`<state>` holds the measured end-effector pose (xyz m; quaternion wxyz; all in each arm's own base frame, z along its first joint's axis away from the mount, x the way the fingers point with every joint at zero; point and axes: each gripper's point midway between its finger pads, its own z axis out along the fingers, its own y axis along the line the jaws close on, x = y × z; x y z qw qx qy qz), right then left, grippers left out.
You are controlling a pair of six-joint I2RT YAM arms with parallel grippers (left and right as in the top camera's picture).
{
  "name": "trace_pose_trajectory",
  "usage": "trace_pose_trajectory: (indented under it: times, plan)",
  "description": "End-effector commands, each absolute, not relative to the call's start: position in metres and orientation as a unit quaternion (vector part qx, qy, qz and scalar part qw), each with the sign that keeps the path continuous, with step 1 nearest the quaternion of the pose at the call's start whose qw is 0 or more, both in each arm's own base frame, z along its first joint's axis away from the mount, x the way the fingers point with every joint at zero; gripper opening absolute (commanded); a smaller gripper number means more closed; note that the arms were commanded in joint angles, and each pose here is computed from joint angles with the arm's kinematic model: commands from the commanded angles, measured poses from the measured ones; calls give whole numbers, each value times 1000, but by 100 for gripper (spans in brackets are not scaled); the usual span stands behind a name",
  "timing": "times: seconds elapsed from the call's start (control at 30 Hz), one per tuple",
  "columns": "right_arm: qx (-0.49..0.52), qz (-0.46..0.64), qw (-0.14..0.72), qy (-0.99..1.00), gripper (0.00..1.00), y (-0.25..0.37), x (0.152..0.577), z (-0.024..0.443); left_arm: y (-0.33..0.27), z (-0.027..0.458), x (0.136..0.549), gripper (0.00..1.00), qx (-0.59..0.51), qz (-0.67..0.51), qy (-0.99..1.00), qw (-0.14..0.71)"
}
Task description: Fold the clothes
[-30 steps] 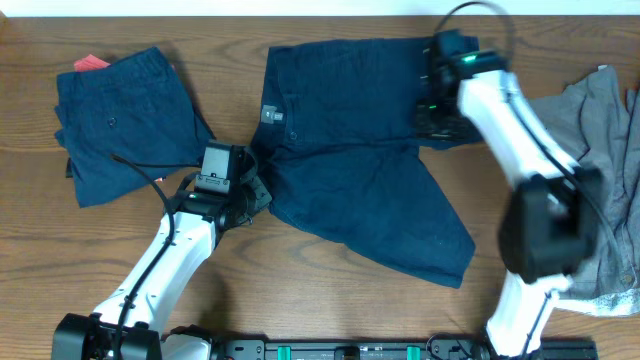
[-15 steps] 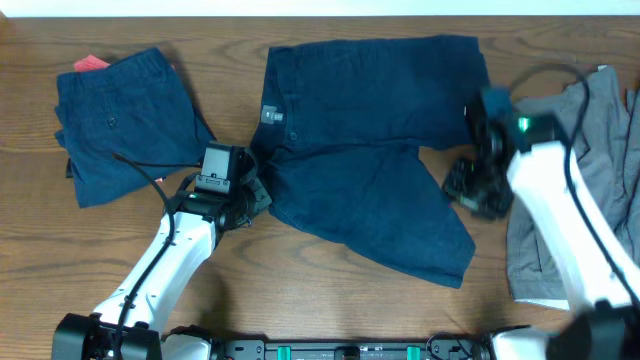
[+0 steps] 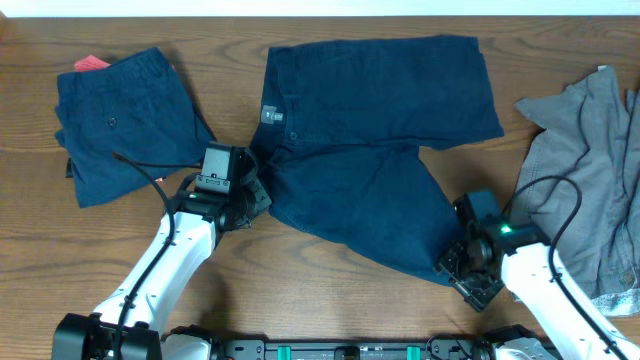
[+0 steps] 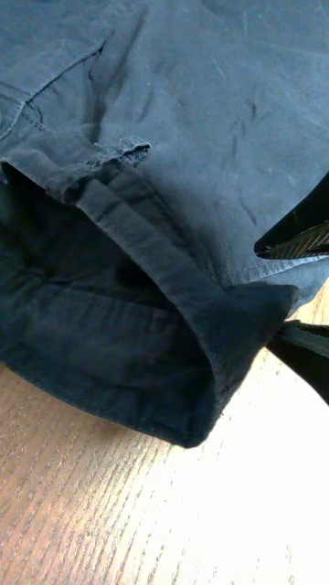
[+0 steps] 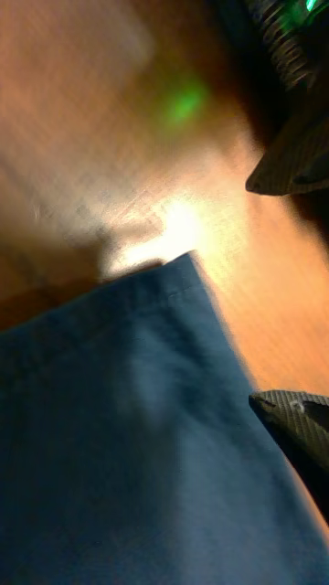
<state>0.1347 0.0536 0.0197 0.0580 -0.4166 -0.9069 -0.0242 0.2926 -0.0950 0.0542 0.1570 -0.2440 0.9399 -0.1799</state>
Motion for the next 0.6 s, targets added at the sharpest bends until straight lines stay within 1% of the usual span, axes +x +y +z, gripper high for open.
trace_pose_trajectory:
  times: [0.0,0.07,0.13,0.2,0.23,0.27,0.33,0.37,0.4,0.43,0.47,0.57]
  plan:
    - [-432,-28,51,-900,70,54,130,5,-93,52,291,25,-238,-170,944,155]
    - [-434,-33,43,-899,72,54,131,-4,-93,52,290,25,-238,-169,944,153]
    - [-435,-41,31,-899,70,54,134,-10,-93,52,290,25,-238,-169,944,153]
    - [-434,-45,19,-899,61,54,137,-15,-93,52,290,25,-238,-169,944,153]
    - [-434,-47,17,-899,50,54,138,-15,-93,52,290,25,-238,-169,944,153]
    - [-434,-46,16,-899,33,53,139,-15,-93,52,289,25,-238,-169,944,153]
    - [-435,-42,14,-900,5,52,139,-15,-92,51,289,25,-238,-168,945,151]
    - [-435,-40,13,-900,1,51,139,-15,-92,51,288,24,-238,-168,945,149]
    - [-435,-39,12,-899,1,50,139,-15,-92,51,286,19,-239,-167,946,145]
    - [-436,-40,9,-899,1,50,141,-14,-93,51,284,9,-238,-168,946,142]
    - [-438,-41,3,-898,1,49,144,-12,-92,51,281,6,-234,-166,948,138]
    - [-427,-50,-16,-903,1,46,159,3,-90,62,273,6,-213,-161,954,139]
